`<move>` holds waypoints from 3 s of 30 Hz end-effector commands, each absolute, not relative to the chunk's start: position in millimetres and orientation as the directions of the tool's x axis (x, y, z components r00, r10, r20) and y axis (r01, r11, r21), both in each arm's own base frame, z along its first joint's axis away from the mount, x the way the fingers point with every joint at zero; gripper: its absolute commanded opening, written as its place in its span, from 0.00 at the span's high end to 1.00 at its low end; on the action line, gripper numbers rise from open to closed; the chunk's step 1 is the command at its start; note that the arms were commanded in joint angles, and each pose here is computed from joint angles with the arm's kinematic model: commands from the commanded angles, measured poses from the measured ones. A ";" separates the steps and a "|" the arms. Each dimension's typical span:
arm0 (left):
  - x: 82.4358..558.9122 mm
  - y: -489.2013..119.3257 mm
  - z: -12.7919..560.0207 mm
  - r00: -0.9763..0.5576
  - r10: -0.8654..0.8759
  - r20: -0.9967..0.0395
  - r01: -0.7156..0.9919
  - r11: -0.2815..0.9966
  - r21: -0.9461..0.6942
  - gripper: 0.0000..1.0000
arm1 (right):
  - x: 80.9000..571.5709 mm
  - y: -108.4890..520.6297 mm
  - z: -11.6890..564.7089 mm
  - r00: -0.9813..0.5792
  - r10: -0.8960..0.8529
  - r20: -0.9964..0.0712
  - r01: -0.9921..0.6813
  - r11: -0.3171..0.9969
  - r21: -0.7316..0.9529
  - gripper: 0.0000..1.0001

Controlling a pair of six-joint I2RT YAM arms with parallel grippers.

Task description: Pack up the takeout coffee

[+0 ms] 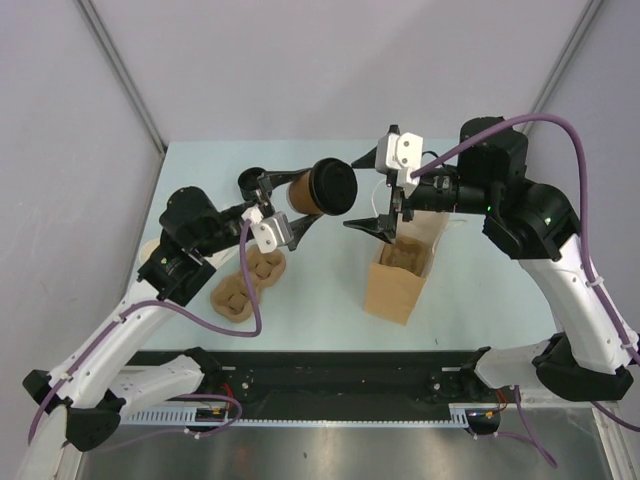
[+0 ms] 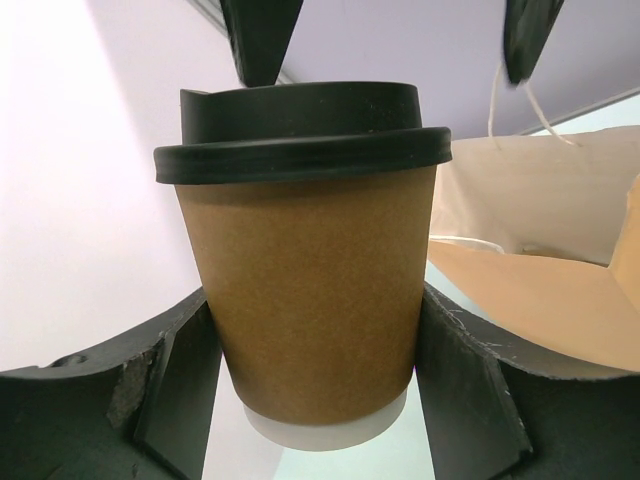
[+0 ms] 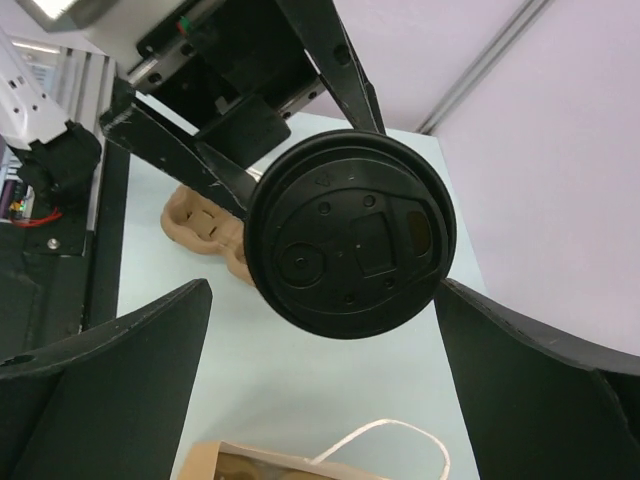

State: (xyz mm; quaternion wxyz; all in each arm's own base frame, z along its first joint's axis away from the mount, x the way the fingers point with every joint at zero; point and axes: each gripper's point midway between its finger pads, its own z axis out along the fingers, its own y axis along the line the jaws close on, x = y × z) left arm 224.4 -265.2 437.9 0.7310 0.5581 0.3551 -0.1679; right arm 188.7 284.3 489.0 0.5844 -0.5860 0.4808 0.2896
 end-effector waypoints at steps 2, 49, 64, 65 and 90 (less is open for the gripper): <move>206.4 -269.1 443.7 0.735 0.109 -0.669 0.622 0.284 0.730 0.30 | 194.1 279.5 507.4 0.474 -0.208 -0.856 -0.834 0.205 -0.512 0.00; 199.8 -277.4 433.5 0.717 0.079 -0.693 0.658 0.254 0.709 0.31 | 181.8 296.0 488.6 0.496 -0.226 -0.839 -0.847 0.088 -0.524 0.31; 215.6 -241.7 391.5 0.650 0.251 -0.717 0.645 0.316 0.696 0.00 | 197.5 284.3 491.2 0.441 -0.250 -0.862 -0.863 0.146 -0.483 0.47; 213.9 -235.0 386.6 0.642 0.267 -0.718 0.643 0.322 0.695 0.00 | 198.7 282.6 491.5 0.435 -0.249 -0.865 -0.866 0.149 -0.478 0.47; 310.3 -69.0 367.2 -0.020 -0.033 -0.999 0.426 0.904 -0.039 0.00 | 318.8 392.3 308.7 0.157 -0.700 -0.697 -0.904 0.181 -0.387 0.54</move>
